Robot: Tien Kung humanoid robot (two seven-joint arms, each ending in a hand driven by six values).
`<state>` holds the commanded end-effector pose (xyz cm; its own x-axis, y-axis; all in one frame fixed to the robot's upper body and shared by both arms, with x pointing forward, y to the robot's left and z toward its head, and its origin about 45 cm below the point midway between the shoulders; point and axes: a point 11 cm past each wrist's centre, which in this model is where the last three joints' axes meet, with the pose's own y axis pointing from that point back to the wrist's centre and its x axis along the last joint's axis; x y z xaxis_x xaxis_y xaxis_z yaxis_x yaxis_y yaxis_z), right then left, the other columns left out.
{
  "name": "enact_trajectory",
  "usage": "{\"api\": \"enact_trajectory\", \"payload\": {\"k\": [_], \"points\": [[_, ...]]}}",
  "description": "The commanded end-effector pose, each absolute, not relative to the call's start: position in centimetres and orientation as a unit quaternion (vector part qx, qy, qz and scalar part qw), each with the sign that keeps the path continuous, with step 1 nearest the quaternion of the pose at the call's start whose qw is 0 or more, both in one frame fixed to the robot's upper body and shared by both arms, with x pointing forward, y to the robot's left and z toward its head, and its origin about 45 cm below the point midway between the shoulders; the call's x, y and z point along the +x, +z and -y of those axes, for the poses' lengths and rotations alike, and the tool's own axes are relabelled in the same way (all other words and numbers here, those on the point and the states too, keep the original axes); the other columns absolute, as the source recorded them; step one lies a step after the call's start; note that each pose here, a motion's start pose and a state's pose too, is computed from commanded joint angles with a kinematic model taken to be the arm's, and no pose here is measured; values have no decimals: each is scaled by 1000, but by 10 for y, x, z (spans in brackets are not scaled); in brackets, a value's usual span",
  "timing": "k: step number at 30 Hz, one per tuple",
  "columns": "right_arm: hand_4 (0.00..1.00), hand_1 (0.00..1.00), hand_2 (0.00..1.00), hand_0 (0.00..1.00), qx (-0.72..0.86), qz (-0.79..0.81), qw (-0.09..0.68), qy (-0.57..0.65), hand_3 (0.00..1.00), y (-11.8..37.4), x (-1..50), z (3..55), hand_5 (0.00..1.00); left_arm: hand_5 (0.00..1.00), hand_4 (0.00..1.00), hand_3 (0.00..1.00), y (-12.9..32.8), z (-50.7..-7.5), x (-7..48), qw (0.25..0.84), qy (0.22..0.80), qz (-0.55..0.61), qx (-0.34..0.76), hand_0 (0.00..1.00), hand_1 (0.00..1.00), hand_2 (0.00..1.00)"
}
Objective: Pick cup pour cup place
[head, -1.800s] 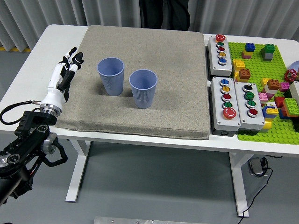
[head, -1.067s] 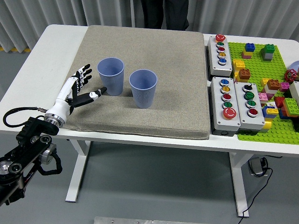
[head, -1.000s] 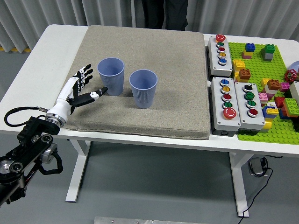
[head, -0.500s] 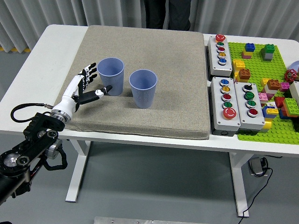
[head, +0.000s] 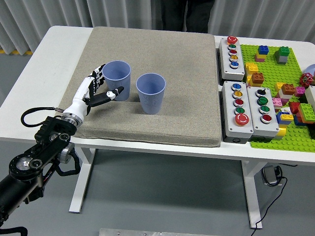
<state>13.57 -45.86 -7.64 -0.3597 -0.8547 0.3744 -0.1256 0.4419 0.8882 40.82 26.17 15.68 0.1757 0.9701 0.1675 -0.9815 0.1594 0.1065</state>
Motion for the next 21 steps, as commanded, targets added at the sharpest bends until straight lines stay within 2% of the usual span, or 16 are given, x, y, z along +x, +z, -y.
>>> {"api": "enact_trajectory", "payload": {"k": [21], "points": [[2, 633, 593, 696, 344, 719, 451, -401, 593, -75, 140, 459, 247, 204, 871, 998, 153, -249, 415, 766, 635, 21, 97, 960, 953, 998]]}}
